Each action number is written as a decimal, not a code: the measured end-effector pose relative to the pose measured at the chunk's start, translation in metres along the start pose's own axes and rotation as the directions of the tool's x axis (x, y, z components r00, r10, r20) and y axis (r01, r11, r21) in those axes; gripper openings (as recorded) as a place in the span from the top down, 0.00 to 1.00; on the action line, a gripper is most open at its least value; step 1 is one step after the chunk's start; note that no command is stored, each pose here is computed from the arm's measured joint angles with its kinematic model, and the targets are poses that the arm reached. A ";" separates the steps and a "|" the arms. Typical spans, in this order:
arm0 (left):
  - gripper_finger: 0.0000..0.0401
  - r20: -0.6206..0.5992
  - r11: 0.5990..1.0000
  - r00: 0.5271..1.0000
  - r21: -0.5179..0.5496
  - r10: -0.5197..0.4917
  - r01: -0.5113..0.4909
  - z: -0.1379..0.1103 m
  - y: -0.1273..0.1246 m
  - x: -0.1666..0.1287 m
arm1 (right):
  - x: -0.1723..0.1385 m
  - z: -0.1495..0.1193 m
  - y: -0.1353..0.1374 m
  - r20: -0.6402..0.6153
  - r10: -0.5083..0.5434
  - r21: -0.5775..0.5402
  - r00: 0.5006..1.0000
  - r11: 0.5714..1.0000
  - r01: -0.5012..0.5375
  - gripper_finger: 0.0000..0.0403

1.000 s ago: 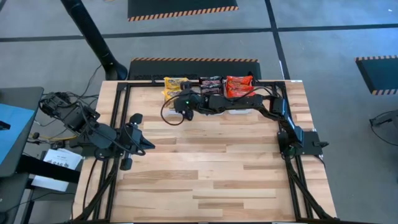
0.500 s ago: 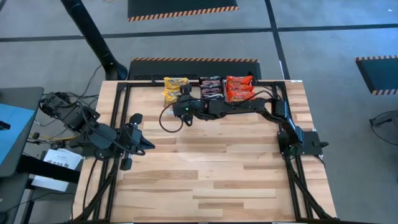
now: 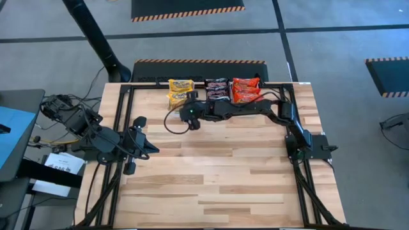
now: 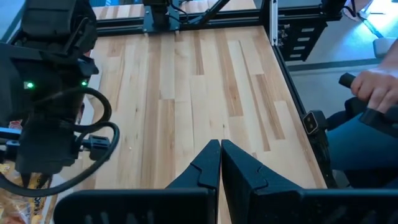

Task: Sort Maruchan noodles
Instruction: Put the yellow noodle pack into the left white bin

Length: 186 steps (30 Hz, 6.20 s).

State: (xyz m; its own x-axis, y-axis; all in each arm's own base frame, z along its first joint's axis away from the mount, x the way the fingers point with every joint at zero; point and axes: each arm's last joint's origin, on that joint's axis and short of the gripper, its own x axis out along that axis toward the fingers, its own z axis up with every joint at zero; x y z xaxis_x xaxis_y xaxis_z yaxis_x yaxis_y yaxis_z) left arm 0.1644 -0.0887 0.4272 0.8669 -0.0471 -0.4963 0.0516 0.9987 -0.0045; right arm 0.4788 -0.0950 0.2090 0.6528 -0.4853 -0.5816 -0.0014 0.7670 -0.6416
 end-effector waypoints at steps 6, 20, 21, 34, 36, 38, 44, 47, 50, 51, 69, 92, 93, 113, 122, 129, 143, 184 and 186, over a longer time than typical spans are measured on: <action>1.00 0.000 1.000 1.000 0.000 0.000 0.000 0.000 0.000 0.000 | 0.004 -0.005 -0.008 0.049 0.059 0.060 0.997 0.996 -0.062 0.85; 1.00 0.006 1.000 1.000 0.000 0.023 -0.023 0.000 0.001 0.000 | 0.010 -0.014 -0.021 0.077 0.094 0.149 0.993 0.983 -0.105 0.96; 1.00 0.006 1.000 1.000 0.000 0.023 -0.023 0.000 0.001 0.000 | 0.011 -0.016 -0.022 0.074 0.092 0.159 0.993 0.982 -0.103 0.96; 1.00 0.006 1.000 1.000 0.001 0.023 -0.023 0.000 0.001 0.000 | 0.013 -0.021 -0.027 0.082 0.126 0.279 0.989 0.949 -0.144 0.95; 1.00 0.006 1.000 1.000 0.001 0.023 -0.023 0.000 0.001 0.000 | 0.012 -0.019 -0.025 0.085 0.130 0.285 0.988 0.947 -0.149 0.95; 1.00 0.006 1.000 1.000 0.001 0.023 -0.023 0.000 0.001 0.000 | 0.011 -0.017 -0.022 0.085 0.137 0.297 0.987 0.942 -0.156 0.95; 1.00 0.006 1.000 1.000 0.001 0.023 -0.023 0.000 0.001 0.000 | 0.010 -0.017 -0.018 0.073 0.155 0.337 0.985 0.926 -0.171 0.95; 1.00 0.006 1.000 1.000 0.001 0.023 -0.023 0.000 0.001 0.000 | 0.012 -0.019 -0.021 0.077 0.145 0.370 0.986 0.914 -0.164 0.95; 1.00 0.006 1.000 1.000 0.001 0.022 -0.022 0.000 0.001 0.000 | 0.013 -0.021 -0.024 0.081 0.153 0.416 0.985 0.893 -0.173 0.95; 1.00 0.006 1.000 1.000 0.001 0.022 -0.022 0.000 0.001 0.000 | 0.013 -0.021 -0.024 0.081 0.154 0.425 0.985 0.888 -0.174 0.95; 1.00 0.000 1.000 1.000 0.020 0.021 -0.021 0.000 0.001 0.000 | 0.042 -0.034 -0.013 0.067 0.160 0.534 0.985 0.828 -0.171 0.95; 1.00 -0.019 0.999 0.999 0.028 0.030 -0.030 -0.003 0.002 0.000 | 0.022 0.013 -0.025 0.195 0.162 0.515 0.967 0.822 -0.242 0.95; 1.00 -0.019 0.999 0.999 0.028 0.030 -0.029 -0.003 0.002 0.000 | 0.026 0.014 -0.022 0.210 0.153 0.516 0.966 0.822 -0.242 0.95; 1.00 -0.021 0.999 0.999 0.016 0.032 -0.032 -0.003 0.002 0.000 | 0.058 -0.009 -0.017 0.187 0.198 0.628 0.962 0.729 -0.272 0.95; 1.00 -0.021 1.000 0.999 0.004 0.031 -0.031 -0.003 0.002 0.000 | 0.051 0.001 -0.009 0.210 0.197 0.589 0.958 0.757 -0.285 0.95; 1.00 -0.049 0.999 0.998 0.017 0.039 -0.038 -0.006 0.002 0.000 | 0.052 -0.001 -0.012 0.197 0.180 0.595 0.964 0.759 -0.263 0.95; 1.00 -0.058 0.998 0.997 0.047 0.042 -0.039 -0.007 0.003 0.000 | 0.062 -0.024 -0.043 0.173 0.145 0.723 0.974 0.653 -0.226 0.95; 1.00 -0.057 0.999 0.997 0.013 0.045 -0.044 -0.007 0.003 0.000 | 0.028 -0.012 -0.050 0.061 0.109 0.669 0.992 0.733 -0.122 0.95; 1.00 -0.057 0.999 0.997 0.014 0.045 -0.044 -0.007 0.003 0.000 | 0.030 -0.015 -0.051 0.056 0.120 0.679 0.991 0.724 -0.126 0.95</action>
State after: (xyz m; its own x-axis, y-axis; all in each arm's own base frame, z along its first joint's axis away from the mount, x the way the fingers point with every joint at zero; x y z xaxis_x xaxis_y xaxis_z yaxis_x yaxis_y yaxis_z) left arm 0.1613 -0.0858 0.4216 0.8388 -0.0007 -0.5445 0.0202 0.9993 0.0299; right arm 0.4869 -0.1550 0.2169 0.6896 -0.3650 -0.6255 0.4305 0.9011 -0.0513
